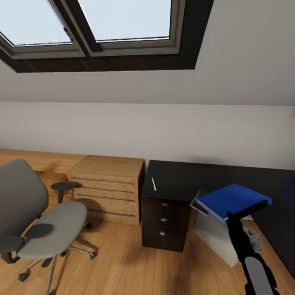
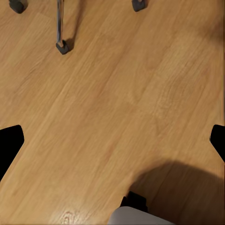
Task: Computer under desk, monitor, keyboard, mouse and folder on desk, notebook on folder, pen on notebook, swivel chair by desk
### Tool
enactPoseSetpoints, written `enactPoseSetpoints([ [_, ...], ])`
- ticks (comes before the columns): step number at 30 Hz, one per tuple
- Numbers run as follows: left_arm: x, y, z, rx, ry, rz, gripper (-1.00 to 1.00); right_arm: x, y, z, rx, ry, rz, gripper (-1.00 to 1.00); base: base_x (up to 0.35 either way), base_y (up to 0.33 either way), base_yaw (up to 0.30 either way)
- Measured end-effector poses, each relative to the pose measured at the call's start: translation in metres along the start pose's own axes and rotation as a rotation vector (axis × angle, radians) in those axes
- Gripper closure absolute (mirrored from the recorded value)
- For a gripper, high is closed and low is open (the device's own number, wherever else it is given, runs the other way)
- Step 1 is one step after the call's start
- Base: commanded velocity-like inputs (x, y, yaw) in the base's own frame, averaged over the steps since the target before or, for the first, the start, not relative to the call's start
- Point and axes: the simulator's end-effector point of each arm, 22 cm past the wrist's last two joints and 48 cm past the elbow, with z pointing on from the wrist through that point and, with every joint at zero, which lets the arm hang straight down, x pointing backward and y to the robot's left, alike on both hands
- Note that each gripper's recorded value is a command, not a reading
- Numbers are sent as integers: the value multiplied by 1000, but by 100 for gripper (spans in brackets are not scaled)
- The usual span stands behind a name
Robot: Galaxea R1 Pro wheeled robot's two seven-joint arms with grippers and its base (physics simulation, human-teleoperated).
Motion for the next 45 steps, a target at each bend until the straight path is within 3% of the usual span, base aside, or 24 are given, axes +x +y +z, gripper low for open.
enactPoseSetpoints([
  [11, 2, 3, -7, -4, 11, 3, -100, -5, -1, -1, 16, -17, -1, 100, 0, 0, -140],
  [19, -6, 4, -7, -5, -34, -8, -100, -3, -6, 0, 25, -15, -5, 100, 0, 0, -113],
  [45, 15, 7, -8, -13, 10, 10, -100, -3, -8, 2, 26, -19, -12, 100, 0, 0, -186],
])
